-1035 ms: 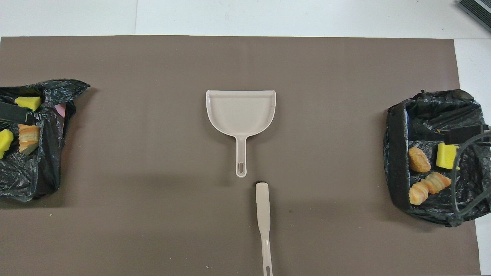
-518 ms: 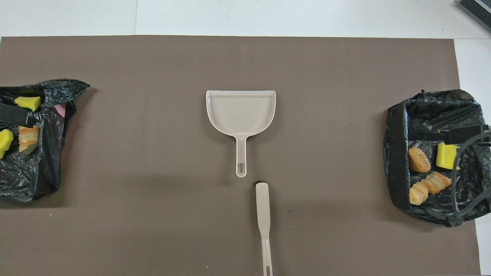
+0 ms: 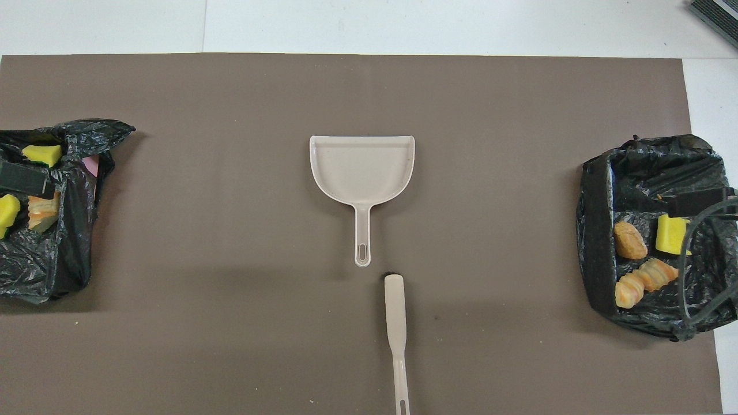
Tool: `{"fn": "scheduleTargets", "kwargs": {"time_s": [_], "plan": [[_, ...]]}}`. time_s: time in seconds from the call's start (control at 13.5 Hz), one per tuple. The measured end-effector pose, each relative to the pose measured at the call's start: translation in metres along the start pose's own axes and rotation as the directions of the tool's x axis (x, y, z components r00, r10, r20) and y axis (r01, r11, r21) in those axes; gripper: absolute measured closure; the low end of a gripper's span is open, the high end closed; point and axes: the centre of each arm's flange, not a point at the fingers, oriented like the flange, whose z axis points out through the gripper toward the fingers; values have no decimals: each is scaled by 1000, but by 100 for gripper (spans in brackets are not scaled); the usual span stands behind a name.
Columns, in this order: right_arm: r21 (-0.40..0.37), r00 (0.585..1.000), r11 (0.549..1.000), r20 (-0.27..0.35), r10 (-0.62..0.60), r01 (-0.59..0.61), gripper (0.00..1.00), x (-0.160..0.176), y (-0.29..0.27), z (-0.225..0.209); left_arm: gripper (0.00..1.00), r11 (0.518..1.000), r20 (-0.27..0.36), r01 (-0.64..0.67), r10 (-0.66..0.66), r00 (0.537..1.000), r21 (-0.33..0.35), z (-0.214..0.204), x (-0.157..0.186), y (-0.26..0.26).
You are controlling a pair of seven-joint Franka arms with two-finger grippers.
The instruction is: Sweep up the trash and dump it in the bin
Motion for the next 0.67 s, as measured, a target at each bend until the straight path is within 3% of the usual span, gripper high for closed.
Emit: {"fn": "scheduleTargets", "kwargs": {"time_s": [0.67], "plan": [[0, 1000, 1000, 0, 0, 0, 0, 0, 0, 0, 0, 1000, -27, -7, 7, 1000, 0, -22, 1, 40]]}}
